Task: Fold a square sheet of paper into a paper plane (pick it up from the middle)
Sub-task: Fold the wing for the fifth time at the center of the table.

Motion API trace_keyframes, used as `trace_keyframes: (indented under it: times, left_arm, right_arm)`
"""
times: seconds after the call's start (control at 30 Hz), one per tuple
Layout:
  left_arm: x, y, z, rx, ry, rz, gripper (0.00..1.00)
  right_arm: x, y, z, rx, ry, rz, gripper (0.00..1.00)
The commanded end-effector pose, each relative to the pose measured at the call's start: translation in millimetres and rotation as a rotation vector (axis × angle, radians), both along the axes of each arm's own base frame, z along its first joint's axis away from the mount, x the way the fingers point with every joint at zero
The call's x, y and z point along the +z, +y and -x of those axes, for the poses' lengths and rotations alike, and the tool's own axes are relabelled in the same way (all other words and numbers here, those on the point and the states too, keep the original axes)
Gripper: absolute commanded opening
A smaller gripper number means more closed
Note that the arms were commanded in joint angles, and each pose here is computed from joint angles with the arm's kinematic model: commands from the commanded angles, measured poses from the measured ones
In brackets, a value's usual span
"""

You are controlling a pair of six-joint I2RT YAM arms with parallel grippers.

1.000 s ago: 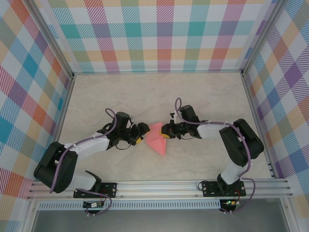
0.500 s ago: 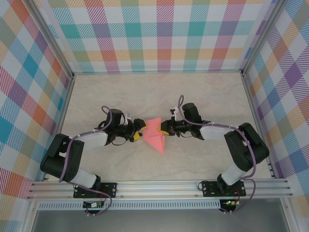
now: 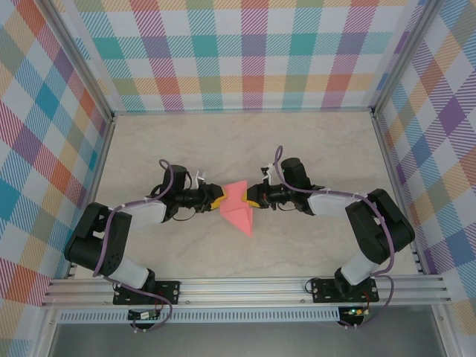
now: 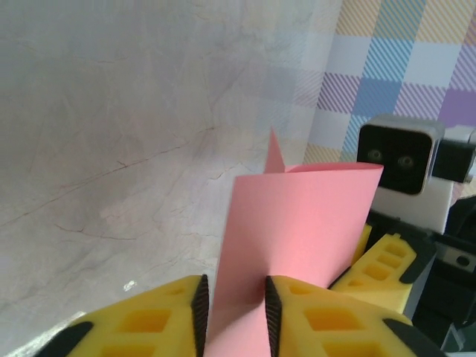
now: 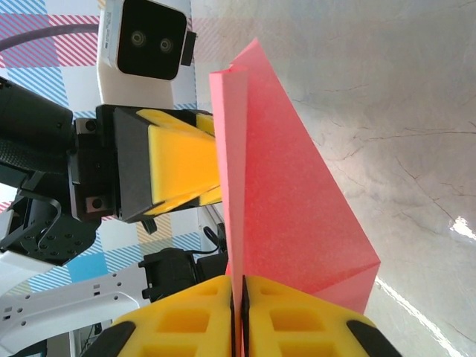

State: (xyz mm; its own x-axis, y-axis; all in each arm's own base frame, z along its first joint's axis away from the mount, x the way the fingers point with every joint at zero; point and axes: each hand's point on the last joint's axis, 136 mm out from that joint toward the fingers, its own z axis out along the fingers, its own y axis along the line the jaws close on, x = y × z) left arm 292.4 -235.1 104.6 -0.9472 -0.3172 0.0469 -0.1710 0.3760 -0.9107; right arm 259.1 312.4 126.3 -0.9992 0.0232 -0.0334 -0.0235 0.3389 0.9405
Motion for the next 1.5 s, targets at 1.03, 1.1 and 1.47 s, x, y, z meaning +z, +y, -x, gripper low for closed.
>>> trace_keyframes:
  times: [1.03, 1.1, 1.47]
  left_arm:
    - [-57.5, -0.1, 14.6, 0.148, 0.031, -0.347, 0.0]
    - [-61.0, -2.7, 17.6, 0.151, 0.031, -0.369, 0.0]
    - [-58.9, -12.1, 19.3, 0.157, 0.031, -0.382, 0.0]
  right_arm:
    - [-45.5, -65.3, 6.9, -0.189, -0.123, 0.578, 0.59]
    - [-42.0, -59.1, 12.4, -0.165, -0.201, 0.588, 0.57]
    - [-40.4, -7.2, 57.7, 0.069, -0.831, 0.764, 0.55]
